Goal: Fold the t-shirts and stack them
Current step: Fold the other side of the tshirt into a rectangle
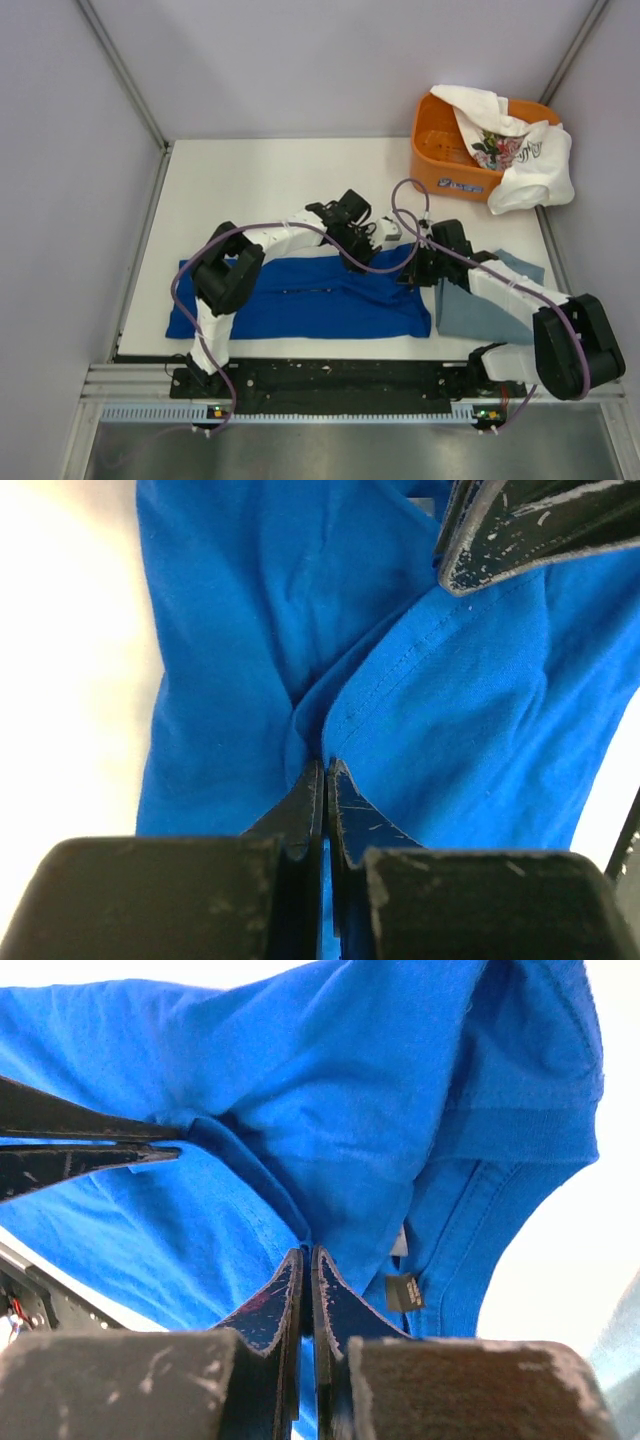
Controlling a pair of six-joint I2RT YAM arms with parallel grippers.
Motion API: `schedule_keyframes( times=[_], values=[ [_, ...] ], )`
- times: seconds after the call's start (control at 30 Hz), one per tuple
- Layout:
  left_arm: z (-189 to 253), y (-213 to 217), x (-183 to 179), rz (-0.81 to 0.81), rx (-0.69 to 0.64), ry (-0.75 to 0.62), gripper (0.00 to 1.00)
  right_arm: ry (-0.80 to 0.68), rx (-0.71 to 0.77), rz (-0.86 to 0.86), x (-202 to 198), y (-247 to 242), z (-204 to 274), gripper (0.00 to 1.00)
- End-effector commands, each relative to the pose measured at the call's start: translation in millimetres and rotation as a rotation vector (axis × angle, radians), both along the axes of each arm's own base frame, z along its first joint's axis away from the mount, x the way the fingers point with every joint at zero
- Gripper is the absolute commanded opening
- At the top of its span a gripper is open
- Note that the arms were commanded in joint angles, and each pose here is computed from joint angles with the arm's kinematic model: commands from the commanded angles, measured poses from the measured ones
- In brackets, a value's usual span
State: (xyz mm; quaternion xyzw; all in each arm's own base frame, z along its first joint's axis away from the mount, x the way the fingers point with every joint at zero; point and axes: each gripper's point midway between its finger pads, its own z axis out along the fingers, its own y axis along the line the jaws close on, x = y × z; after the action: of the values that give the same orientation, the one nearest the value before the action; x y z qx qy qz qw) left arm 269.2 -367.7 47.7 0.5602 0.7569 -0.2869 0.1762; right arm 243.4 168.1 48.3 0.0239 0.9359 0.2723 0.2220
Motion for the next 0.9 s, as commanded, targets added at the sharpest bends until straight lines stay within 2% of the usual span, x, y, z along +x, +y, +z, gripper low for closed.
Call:
schedule_keyframes(
  times=[0.0, 0.17, 0.4, 0.6, 0.73, 0.87],
  values=[
    [58.5, -5.3, -6.9, -0.079, -0.117, -0.07, 0.0, -0.004, 0.0, 0.041, -14.3, -4.5, 7.8, 0.0],
    [62.9, 0.8, -18.2, -0.115, -0.119, -0.053, 0.0, 0.019, 0.072, 0.106, -31.1, 5.5, 18.9, 0.0],
    [61.3, 25.6, -66.4, -0.241, -0.153, 0.03, 0.0, 0.109, 0.123, 0.198, -71.5, 16.7, 26.2, 0.0],
    [48.0, 42.9, -89.0, -0.289, -0.142, 0.071, 0.0, 0.204, 0.159, 0.279, -105.1, 34.7, 22.8, 0.0],
    [43.3, 43.2, -93.9, -0.298, -0.146, 0.096, 0.0, 0.187, 0.143, 0.267, -102.6, 33.0, 22.0, 0.02],
    [41.4, 38.3, -82.3, -0.257, -0.146, 0.057, 0.0, 0.085, 0.062, 0.186, -73.3, 23.0, 21.9, 0.02]
  ],
)
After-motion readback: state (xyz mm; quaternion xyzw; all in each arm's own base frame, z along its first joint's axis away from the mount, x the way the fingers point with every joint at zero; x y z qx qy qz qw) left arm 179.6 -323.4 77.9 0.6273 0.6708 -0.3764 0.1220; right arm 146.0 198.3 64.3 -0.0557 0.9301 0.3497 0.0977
